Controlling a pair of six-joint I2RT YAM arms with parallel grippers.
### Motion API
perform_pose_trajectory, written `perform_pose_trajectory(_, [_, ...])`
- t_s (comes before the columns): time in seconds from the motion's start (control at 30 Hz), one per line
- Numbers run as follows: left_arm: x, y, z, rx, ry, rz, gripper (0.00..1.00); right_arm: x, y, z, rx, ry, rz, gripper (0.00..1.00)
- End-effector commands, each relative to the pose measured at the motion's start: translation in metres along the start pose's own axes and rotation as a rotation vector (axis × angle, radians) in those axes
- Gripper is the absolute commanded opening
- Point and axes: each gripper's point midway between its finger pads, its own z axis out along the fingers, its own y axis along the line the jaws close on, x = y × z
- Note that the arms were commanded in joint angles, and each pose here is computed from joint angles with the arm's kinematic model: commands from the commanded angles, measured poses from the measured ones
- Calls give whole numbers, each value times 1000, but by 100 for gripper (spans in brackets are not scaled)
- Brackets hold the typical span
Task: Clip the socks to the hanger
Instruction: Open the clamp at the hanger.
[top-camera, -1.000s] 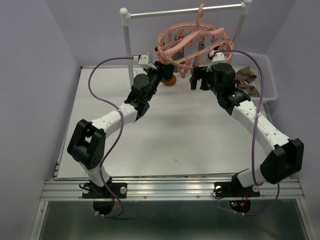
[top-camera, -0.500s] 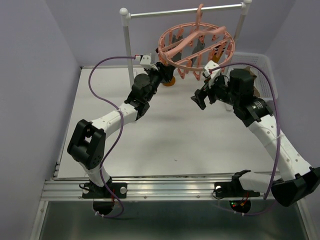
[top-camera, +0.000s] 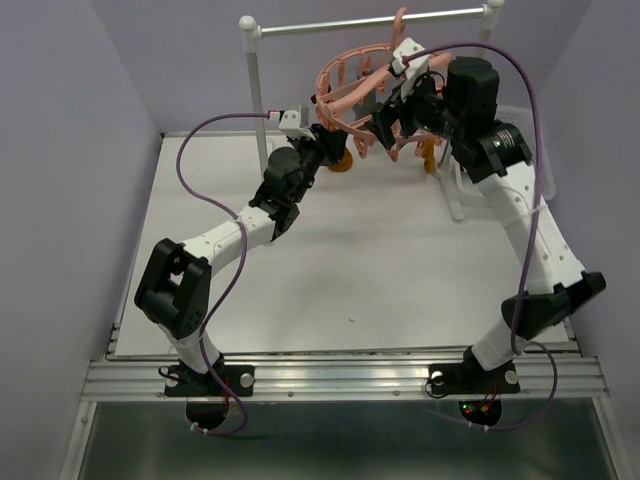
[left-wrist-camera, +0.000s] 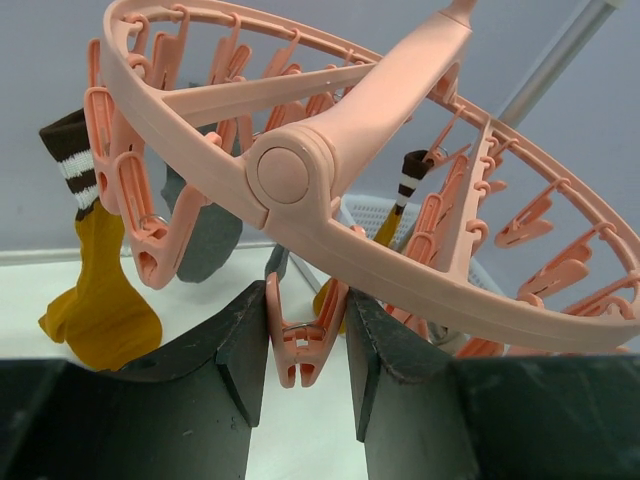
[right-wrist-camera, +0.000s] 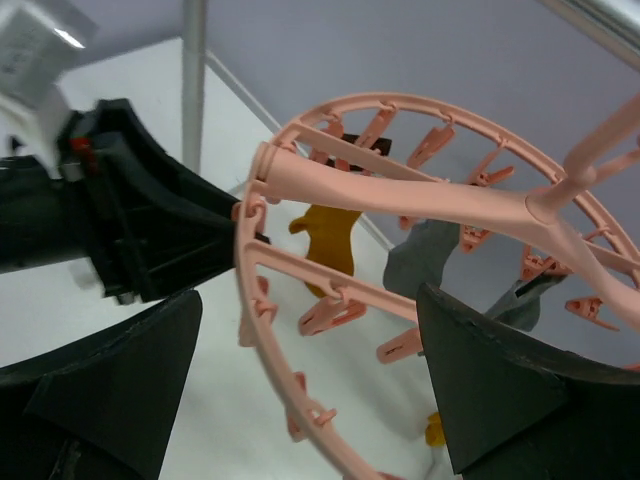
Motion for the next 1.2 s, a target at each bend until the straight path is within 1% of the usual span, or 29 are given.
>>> perform_pose_trajectory(0.0, [-28,-16,-3,45,-68,8,0,49,8,26,-92,202,0,93])
perform_pose_trajectory(0.07, [-28,-19,-1,59,-59,27,0,49,18,26,-165,204,-27,93])
perform_pose_trajectory(0.17, [-28,-20,-1,65,-58,35,0,53,19,23,-170,209,-49,93])
perform_pose_trajectory(0.33, [-26,-24,3,85,-47,49,0,69,24,28,-197,245,-39,82])
perform_pose_trajectory(0.4, [-26,-24,4,88,-47,55,0,78,21,31,-174,269,-33,69])
perform_pose_trajectory(0.43, [-25,-24,4,85,-45,55,0,80,20,31,-169,273,-34,59])
perform_pose_trajectory(0.5, [-25,-22,4,80,-46,64,0,82,19,33,-162,279,-32,50])
perform_pose_trajectory(0.53, [-24,-21,3,79,-43,66,0,83,19,34,-164,281,-31,42])
perform_pose_trajectory(0.6, [-25,-25,0,99,-43,75,0,83,17,36,-156,280,-31,36])
perform_pose_trajectory(0.63, [-24,-25,-1,106,-45,81,0,83,16,37,-153,278,-32,31])
perform_pose_trajectory(0.7, [-25,-27,-3,117,-49,87,1,81,14,40,-146,273,-34,28])
perform_pose_trajectory(0.77, [-25,-24,-3,112,-48,87,10,76,12,42,-138,253,-39,25])
perform_pose_trajectory(0.8, [-25,-21,-3,108,-45,83,22,74,10,43,-133,249,-40,24])
perform_pose_trajectory(0.83, [-22,-22,-4,121,-24,78,31,72,9,44,-129,242,-39,23])
perform_pose_trajectory(0.87, [-23,-22,-6,141,-15,62,46,66,5,45,-112,227,-41,22])
perform_pose_trajectory(0.9, [-25,-21,-7,145,-18,53,53,63,2,45,-99,222,-44,21])
perform_pose_trajectory(0.97, [-17,-16,-15,162,-1,52,62,58,-5,47,-66,209,-54,16])
perform_pose_trajectory(1.0, [-23,-14,-18,165,-15,56,71,58,-7,48,-60,209,-56,16])
perform_pose_trajectory(1.07, [-21,-13,-29,202,-14,75,80,59,-10,50,-44,213,-62,15])
perform_pose_trajectory(1.1, [-21,-8,-31,208,-12,87,91,59,-11,50,-42,216,-63,15])
perform_pose_trajectory(1.17, [-13,-10,-41,273,21,104,93,61,-12,51,-35,222,-63,15])
